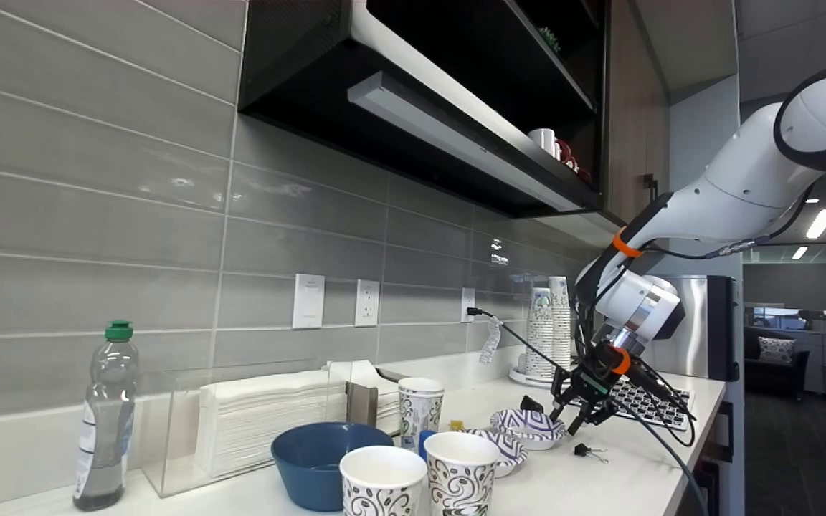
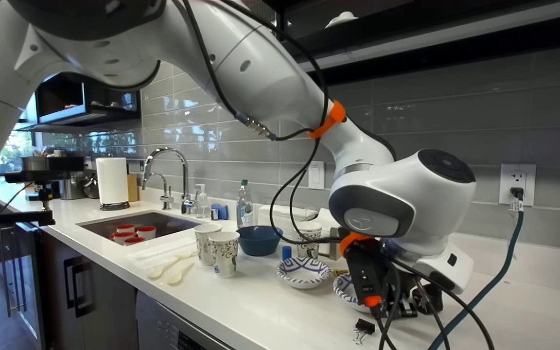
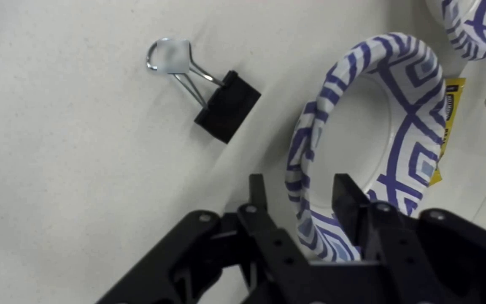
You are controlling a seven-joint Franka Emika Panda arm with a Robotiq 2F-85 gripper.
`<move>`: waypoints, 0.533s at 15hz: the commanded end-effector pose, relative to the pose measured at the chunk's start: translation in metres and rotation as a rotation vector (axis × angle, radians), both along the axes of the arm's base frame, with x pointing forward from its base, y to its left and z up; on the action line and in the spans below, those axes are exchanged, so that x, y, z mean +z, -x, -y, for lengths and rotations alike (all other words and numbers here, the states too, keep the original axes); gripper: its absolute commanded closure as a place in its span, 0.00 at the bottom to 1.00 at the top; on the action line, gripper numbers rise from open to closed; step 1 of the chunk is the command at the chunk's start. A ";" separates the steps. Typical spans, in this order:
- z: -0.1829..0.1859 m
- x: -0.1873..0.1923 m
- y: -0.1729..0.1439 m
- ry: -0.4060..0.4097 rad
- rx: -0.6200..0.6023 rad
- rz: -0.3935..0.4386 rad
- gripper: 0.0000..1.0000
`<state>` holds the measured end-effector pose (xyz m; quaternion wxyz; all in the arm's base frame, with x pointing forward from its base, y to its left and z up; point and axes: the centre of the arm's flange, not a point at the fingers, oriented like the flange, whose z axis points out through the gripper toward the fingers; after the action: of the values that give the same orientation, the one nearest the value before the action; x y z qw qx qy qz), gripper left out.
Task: Stack up the white plastic plates
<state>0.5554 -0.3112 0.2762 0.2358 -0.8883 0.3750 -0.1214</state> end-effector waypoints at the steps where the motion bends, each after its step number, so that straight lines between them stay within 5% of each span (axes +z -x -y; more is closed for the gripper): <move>1: 0.001 -0.003 -0.007 0.022 -0.006 -0.023 0.84; 3: 0.001 -0.005 -0.008 0.024 -0.004 -0.032 0.99; 8: 0.000 -0.006 -0.009 0.023 -0.002 -0.034 1.00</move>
<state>0.5561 -0.3104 0.2724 0.2284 -0.8916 0.3743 -0.1129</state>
